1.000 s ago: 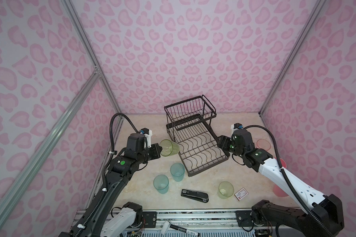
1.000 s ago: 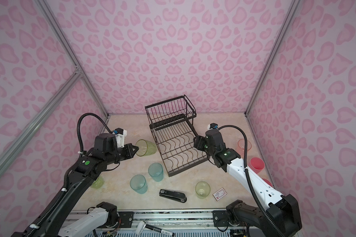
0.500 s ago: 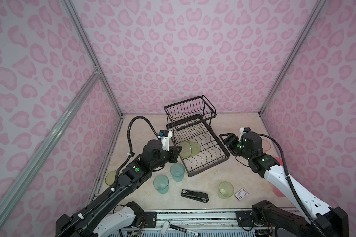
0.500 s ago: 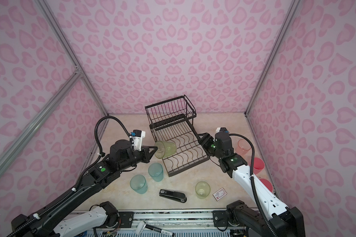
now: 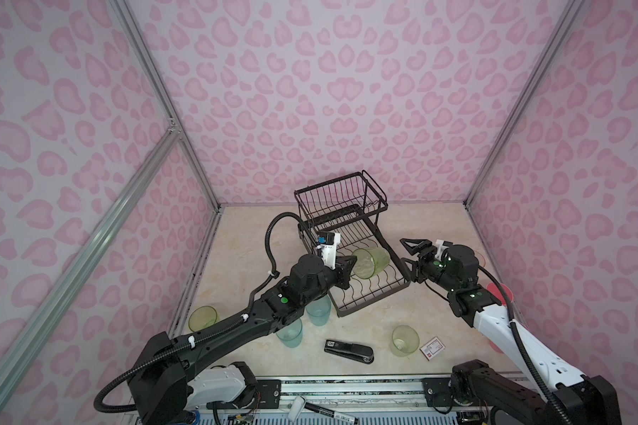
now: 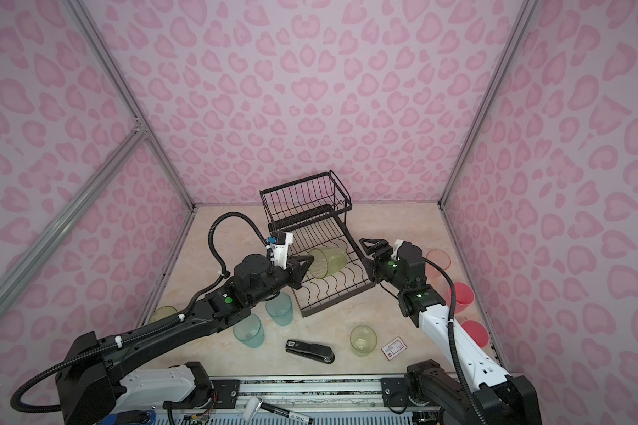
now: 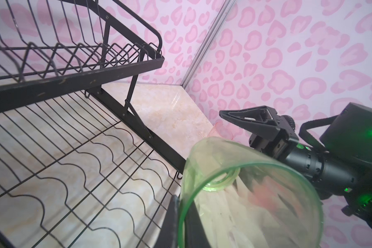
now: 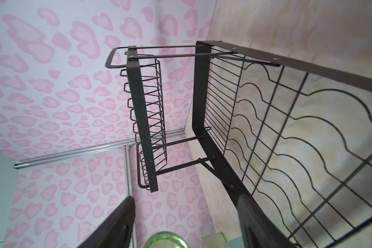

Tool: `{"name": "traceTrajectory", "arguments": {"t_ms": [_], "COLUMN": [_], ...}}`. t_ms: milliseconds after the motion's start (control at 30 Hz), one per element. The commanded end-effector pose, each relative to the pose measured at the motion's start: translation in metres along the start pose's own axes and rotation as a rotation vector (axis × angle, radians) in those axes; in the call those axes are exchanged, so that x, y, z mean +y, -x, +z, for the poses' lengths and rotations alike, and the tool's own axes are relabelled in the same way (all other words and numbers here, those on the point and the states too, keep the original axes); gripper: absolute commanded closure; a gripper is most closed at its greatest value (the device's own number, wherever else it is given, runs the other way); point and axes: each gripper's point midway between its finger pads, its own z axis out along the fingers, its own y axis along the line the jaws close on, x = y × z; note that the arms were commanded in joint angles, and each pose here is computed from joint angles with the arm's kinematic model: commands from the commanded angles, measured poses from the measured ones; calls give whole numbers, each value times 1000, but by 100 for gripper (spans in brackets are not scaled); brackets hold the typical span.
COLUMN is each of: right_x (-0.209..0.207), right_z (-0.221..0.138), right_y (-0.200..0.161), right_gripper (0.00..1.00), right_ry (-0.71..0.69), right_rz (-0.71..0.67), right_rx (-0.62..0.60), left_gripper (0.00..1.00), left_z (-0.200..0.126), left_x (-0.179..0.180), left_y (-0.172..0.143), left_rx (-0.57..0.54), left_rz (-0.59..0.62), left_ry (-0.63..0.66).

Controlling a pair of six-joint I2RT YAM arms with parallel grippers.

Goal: Load cups into a dish rack
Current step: Pick up the cup from the center of the table.

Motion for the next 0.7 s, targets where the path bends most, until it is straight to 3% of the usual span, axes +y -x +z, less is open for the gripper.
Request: {"name": "traceTrajectory", "arguments": {"t_ms": [0, 667], "right_x": [16, 40], "right_z": [-1, -18], "right_y": [-2, -8], "right_gripper": [24, 24], "right_ry": [79, 141], "right_rz": [75, 125], "right_rx": [25, 30], "left_gripper": [97, 97], "left_z": [8, 49], "left_x": [-19, -35], "left_y": [30, 32], "left_rx": [-121, -156], "left_rz": [19, 34], "left_ry": [-54, -80]}}
